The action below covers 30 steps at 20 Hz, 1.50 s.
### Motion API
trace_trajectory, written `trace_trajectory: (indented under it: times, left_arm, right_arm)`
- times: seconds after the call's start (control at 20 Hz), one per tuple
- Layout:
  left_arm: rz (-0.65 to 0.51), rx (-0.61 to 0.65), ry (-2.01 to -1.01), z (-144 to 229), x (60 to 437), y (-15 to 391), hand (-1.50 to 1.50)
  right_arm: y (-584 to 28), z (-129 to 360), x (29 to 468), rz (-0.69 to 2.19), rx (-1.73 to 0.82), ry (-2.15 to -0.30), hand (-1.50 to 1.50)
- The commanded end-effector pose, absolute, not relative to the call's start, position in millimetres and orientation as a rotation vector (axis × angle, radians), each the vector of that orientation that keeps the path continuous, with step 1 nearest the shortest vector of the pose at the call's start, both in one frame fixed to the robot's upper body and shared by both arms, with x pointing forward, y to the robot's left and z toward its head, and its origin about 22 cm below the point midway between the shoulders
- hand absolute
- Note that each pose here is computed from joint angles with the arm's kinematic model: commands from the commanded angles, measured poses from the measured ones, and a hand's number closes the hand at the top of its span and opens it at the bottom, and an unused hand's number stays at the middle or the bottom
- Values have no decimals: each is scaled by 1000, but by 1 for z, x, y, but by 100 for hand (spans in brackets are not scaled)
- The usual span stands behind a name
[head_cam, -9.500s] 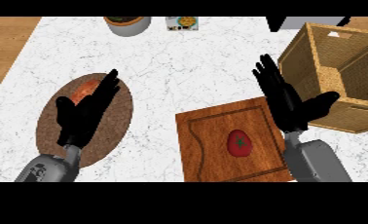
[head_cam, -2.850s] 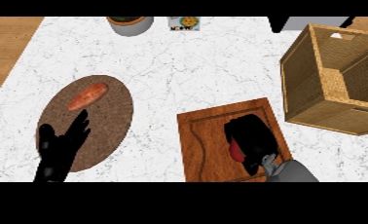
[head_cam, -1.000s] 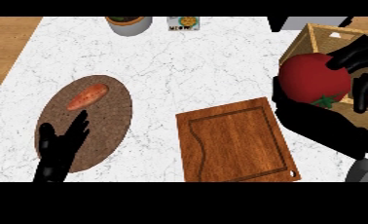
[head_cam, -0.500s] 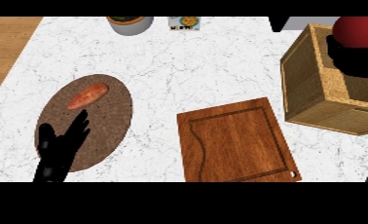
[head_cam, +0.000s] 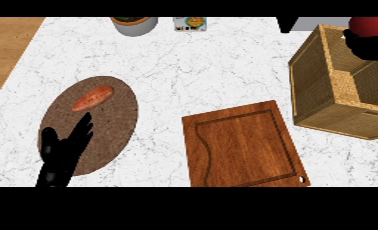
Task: Pick the tomato from the cutting board and place it in the basket
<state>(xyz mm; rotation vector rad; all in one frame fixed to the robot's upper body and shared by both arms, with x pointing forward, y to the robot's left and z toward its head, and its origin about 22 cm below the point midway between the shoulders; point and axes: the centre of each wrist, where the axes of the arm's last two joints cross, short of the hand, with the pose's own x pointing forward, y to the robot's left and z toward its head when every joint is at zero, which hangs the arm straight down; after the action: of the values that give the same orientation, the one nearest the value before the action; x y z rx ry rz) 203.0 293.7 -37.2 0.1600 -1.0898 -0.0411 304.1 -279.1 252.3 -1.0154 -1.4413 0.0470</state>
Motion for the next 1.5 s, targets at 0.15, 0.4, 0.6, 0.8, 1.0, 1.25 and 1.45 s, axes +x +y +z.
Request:
trace_trajectory:
  times: [0.15, 0.4, 0.6, 0.8, 1.0, 1.25, 1.45]
  left_arm:
    - [-43, 158, -1024, -51, 204, 298, 0]
    - [-32, 153, -1013, -55, 216, 296, 0]
    - [-37, 179, -1010, -54, 195, 311, 0]
    - [-26, 161, -1011, -54, 183, 286, 0]
    - [-24, 166, -1015, -51, 186, 295, 0]
    - [-32, 146, -1014, -42, 206, 294, 0]
    - [-22, 146, -1014, -55, 198, 300, 0]
  right_arm:
    - [-315, 203, 326, -104, -872, -1435, 150]
    - [-344, 162, 323, -98, -870, -1452, 150]
    - [-359, 168, 321, -57, -1113, -1286, 150]
    - [-377, 156, 319, 37, -1118, -1258, 150]
    - [-410, 157, 300, 123, -1172, -1295, -150]
    - [-409, 155, 306, 81, -1166, -1334, -150]
    - [-420, 169, 290, -33, -1159, -1396, -150]
